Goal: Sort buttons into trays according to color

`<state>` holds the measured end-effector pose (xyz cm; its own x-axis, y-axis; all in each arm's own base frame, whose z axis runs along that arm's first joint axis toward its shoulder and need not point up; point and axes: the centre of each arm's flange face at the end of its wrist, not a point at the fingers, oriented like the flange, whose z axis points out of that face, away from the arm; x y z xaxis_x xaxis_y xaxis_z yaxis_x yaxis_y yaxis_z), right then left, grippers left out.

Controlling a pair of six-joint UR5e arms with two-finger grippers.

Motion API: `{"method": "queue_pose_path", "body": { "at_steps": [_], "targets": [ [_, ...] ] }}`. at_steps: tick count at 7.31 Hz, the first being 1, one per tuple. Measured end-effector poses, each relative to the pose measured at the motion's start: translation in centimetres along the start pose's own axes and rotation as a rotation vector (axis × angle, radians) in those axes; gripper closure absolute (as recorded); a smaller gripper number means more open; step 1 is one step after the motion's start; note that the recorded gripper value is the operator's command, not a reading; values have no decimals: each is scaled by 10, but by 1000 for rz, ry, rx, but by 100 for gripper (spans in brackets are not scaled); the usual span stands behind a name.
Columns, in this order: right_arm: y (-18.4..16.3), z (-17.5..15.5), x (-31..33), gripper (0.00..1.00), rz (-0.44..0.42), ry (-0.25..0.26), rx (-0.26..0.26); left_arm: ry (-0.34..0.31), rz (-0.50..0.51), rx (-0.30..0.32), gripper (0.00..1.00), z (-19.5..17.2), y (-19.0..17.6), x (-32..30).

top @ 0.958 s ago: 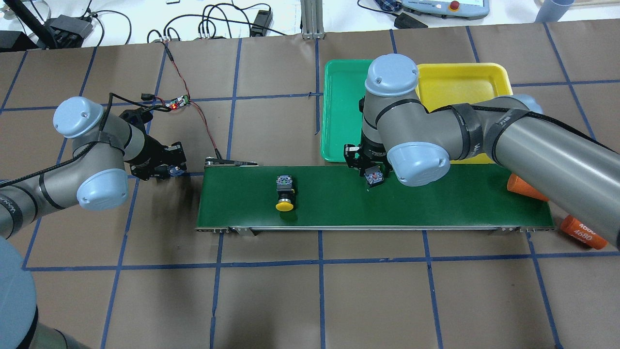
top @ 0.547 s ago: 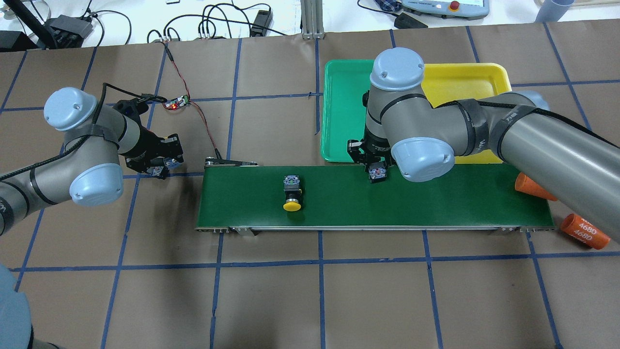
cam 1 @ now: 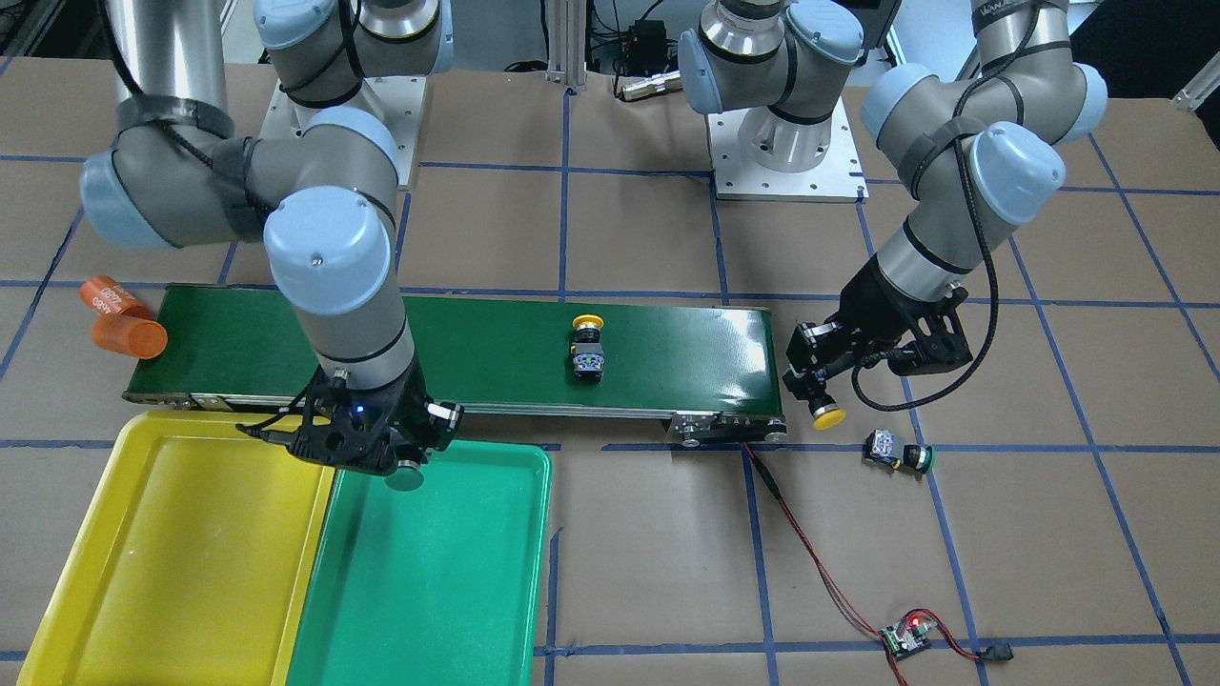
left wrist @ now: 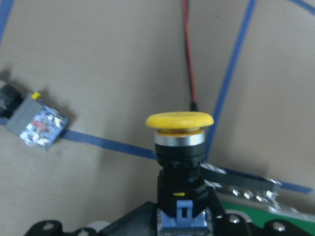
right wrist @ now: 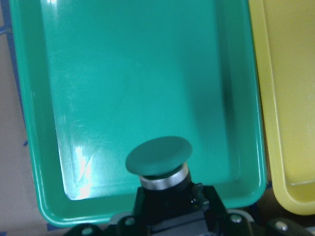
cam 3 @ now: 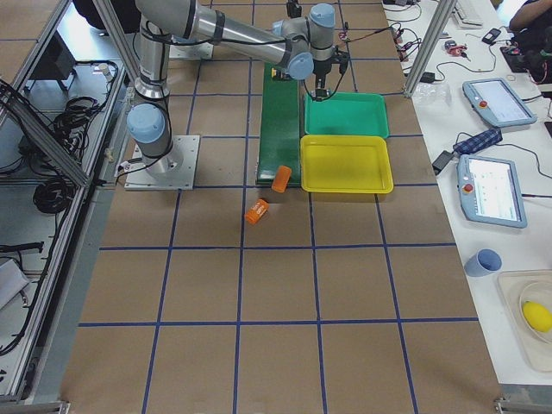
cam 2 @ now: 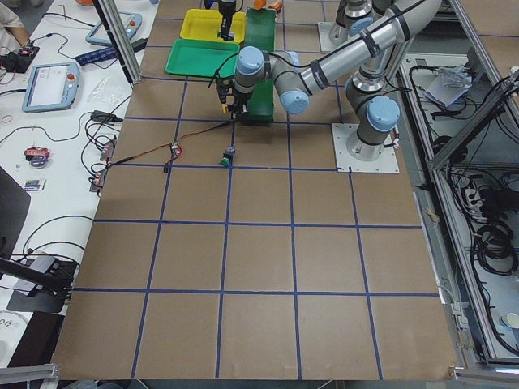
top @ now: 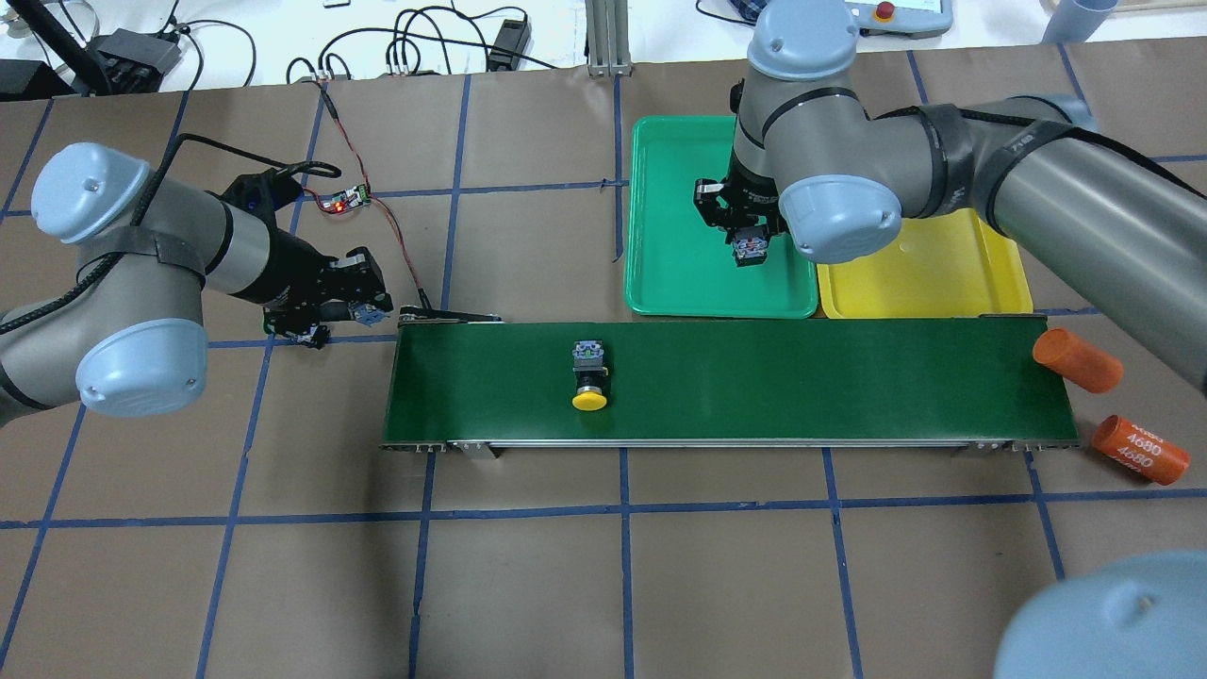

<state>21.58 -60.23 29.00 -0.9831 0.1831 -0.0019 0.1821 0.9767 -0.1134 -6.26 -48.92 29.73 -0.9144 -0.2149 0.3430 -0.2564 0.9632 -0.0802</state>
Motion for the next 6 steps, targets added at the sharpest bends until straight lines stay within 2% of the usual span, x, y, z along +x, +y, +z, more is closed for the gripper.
{"method": "queue_pose_path", "body": {
  "at_steps": [1,2,3,4,5,6],
  "targets": [
    [-17,16,-2,100,7,0,2,9,55,-23,68,3,21,27],
    [-29,35,-5,71,11,2,-3,11,97,-54,68,14,41,43],
    [-36,52,-7,20,11,2,-2,12,117,-82,67,25,56,49],
    [-39,68,-9,0,12,3,-3,11,122,-104,65,35,65,48],
    [-40,82,-8,0,14,8,-11,10,121,-122,55,43,69,46],
    [-41,88,-5,0,17,11,-16,8,118,-139,50,50,70,44]
  ]
}}
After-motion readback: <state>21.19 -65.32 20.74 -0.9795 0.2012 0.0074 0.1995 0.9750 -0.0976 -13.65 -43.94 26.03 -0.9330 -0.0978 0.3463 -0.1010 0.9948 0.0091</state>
